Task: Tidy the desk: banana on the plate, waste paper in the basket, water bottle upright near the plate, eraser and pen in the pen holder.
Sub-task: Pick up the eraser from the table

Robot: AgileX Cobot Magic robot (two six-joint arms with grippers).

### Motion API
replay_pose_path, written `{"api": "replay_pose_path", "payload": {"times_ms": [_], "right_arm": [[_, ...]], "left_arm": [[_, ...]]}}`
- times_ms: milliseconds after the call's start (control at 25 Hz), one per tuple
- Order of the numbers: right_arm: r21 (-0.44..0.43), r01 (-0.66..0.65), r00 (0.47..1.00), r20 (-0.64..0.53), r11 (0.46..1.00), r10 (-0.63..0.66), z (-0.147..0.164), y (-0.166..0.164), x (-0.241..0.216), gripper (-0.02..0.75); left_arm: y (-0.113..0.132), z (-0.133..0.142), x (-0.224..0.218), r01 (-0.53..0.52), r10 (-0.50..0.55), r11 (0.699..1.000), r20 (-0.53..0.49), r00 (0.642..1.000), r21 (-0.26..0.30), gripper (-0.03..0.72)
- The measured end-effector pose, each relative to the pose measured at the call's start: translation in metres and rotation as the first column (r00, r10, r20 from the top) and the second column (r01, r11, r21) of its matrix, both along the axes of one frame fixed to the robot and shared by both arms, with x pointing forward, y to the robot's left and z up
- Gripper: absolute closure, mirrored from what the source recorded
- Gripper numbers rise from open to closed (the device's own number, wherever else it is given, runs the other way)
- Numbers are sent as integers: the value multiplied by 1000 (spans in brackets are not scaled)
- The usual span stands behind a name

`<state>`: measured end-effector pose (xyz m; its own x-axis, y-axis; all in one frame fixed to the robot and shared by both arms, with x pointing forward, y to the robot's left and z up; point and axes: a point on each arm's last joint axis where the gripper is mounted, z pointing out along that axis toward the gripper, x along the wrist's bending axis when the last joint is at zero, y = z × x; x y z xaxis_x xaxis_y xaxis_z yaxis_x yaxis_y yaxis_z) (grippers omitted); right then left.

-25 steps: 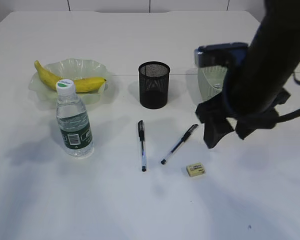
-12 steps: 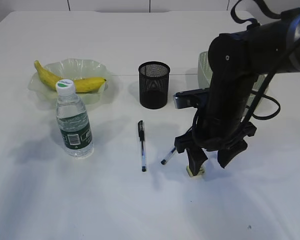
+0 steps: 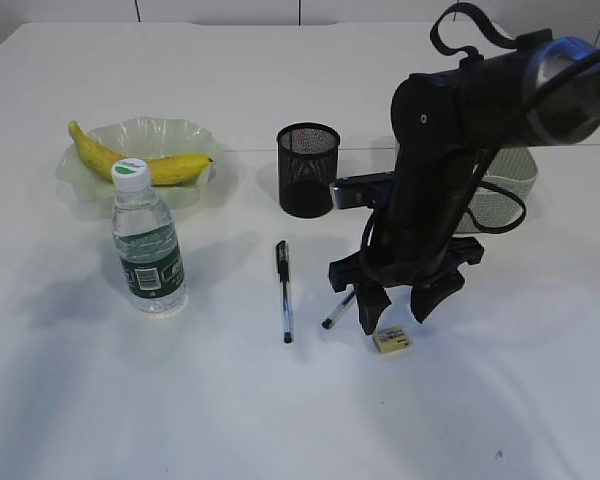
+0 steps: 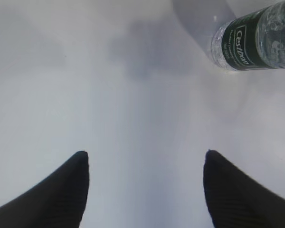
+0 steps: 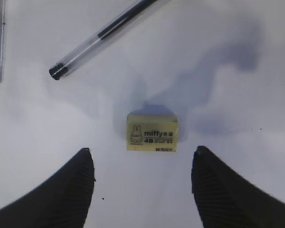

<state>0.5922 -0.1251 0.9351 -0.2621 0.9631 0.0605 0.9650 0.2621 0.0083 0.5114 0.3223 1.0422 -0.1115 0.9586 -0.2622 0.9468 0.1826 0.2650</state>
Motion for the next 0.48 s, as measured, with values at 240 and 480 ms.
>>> {"api": "replay_pose_path", "payload": {"times_ms": [240, 480], "right_arm": [[-10, 3, 1000, -21, 1000, -3, -13, 3, 6, 258], [-22, 5, 999, -39, 1000, -6, -23, 3, 7, 258]], "left_arm": [[0, 0, 0, 0, 0, 1000, 0, 1000, -1, 158], [0, 0, 0, 0, 0, 1000, 0, 1000, -1, 159]]}}
